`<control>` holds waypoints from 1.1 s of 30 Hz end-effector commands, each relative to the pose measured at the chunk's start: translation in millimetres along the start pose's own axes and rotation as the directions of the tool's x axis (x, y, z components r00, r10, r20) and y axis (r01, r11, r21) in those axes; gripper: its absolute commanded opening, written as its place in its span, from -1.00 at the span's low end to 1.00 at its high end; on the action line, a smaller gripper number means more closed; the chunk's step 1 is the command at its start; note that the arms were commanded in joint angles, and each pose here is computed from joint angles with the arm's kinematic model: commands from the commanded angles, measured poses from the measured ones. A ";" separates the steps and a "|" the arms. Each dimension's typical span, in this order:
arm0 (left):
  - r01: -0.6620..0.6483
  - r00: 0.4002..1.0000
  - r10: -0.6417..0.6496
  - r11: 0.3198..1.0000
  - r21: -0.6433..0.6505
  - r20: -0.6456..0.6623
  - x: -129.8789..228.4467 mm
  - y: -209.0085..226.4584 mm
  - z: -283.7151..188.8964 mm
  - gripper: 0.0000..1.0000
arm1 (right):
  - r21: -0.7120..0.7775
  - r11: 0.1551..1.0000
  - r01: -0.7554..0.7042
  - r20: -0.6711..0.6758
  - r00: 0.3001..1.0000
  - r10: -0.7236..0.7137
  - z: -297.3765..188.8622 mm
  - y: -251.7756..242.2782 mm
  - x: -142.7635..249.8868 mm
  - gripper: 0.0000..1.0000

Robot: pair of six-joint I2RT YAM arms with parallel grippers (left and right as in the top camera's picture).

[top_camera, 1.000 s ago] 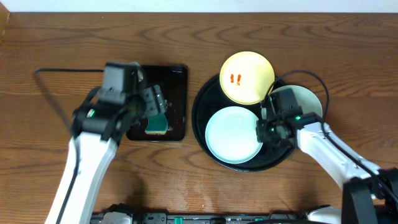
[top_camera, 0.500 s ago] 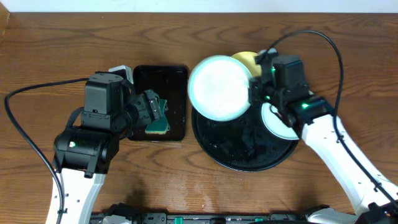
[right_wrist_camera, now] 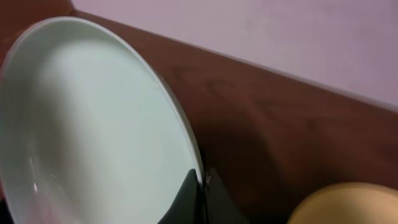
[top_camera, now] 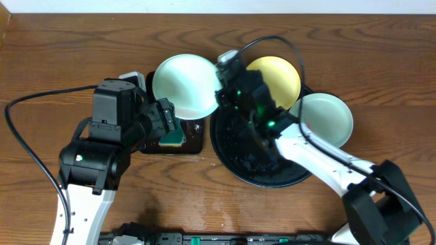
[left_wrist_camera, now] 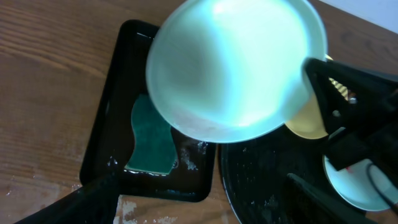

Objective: Clean dirty plates on tray and stack at the side
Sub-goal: 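Lift the scrubbed pale green plate with the right gripper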

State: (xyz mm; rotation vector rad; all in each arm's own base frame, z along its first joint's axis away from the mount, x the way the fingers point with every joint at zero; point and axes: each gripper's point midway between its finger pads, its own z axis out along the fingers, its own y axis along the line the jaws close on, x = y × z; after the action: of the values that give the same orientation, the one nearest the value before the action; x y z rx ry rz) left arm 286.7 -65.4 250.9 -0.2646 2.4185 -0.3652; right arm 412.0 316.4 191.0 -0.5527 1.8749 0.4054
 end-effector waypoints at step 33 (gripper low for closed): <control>-0.009 1.000 0.008 1.000 0.006 0.015 -5.2 -1.9 -3.8 0.69 | 0.276 0.857 0.436 0.168 0.856 -0.490 -37.0 54.8 -70.5 -0.98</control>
State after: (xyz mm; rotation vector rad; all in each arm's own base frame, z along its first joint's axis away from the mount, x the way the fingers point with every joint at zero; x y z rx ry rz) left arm 286.6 -65.4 250.9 -0.2646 2.4189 -0.3651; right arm 376.9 358.8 247.2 -0.7834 1.5040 -0.0721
